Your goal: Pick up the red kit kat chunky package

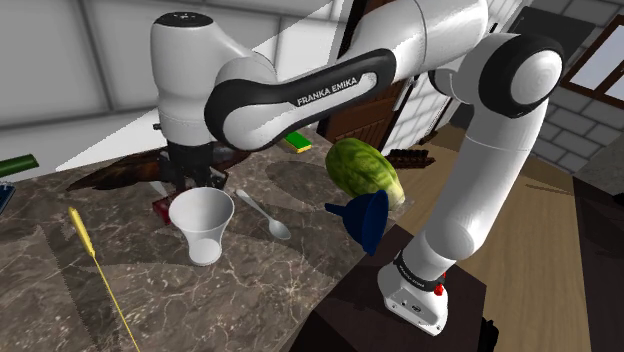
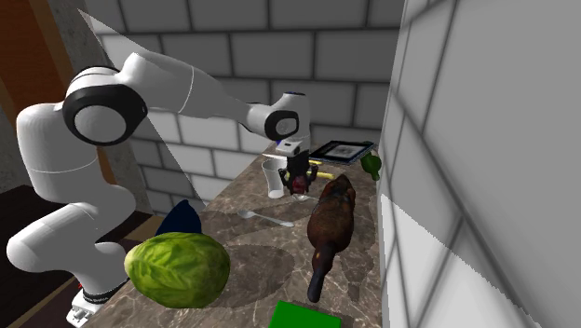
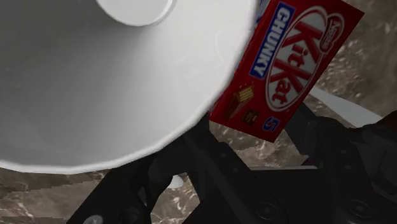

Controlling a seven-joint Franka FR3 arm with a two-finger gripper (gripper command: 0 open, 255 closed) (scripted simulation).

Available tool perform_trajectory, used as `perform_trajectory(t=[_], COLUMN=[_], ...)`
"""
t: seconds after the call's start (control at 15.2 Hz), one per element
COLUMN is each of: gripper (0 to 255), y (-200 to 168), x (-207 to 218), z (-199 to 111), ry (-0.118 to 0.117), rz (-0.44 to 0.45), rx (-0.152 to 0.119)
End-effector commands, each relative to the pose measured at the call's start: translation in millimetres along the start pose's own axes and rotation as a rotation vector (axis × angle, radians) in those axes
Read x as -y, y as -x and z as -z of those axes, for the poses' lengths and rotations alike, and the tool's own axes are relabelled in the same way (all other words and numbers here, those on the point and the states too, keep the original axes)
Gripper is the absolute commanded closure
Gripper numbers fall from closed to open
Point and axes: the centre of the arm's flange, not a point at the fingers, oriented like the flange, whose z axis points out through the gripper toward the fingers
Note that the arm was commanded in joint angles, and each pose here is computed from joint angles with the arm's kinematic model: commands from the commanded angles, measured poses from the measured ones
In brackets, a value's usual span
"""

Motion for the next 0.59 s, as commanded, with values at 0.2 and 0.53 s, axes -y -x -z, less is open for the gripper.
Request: perform_trajectory(t=[0.2, 0.53], gripper=[255, 255], y=[-1.4, -2.0], x=[1.1, 1.8], z=[26.5, 43.1], ry=[0.0, 0.0], rz=[0.0, 0.0], rx=[0.0, 0.0])
